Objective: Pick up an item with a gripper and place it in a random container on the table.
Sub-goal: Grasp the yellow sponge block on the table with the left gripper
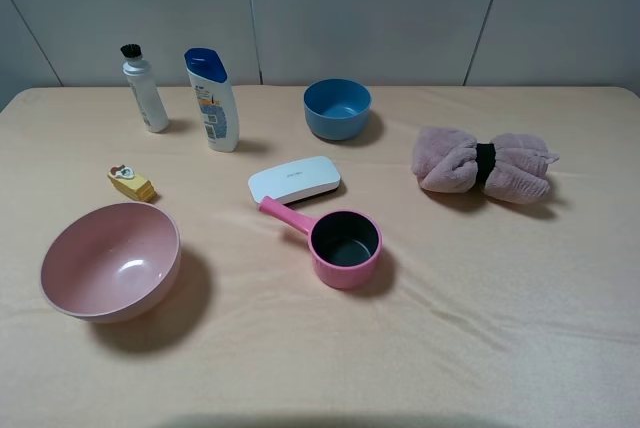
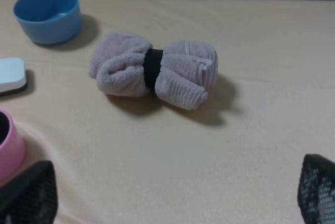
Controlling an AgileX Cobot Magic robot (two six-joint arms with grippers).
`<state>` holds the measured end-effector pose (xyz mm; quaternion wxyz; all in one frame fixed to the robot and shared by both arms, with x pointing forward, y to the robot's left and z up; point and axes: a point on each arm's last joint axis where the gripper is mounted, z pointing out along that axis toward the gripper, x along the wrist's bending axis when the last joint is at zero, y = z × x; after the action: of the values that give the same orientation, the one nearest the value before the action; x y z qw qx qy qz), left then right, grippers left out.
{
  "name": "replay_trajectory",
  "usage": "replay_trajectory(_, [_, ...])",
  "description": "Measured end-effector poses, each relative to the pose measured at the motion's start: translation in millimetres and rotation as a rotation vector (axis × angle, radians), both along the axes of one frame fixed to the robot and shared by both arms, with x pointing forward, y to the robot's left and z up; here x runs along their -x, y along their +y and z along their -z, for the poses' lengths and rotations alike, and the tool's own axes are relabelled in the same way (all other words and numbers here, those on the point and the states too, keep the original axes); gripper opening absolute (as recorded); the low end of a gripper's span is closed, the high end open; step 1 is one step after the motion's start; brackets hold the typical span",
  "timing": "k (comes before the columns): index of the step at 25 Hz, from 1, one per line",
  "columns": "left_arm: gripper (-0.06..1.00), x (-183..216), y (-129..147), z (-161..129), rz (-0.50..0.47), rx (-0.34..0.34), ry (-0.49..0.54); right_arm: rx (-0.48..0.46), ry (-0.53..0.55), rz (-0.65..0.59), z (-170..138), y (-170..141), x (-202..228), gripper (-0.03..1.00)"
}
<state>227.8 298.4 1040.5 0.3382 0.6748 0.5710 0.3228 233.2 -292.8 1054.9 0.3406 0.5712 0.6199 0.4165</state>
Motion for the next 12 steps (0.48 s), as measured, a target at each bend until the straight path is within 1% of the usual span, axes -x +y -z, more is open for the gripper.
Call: replay_trajectory(12, [0.93,0.0,0.0,0.0,0.0,0.0,0.0,0.0,0.0,0.0,0.0,0.0,0.0,0.69])
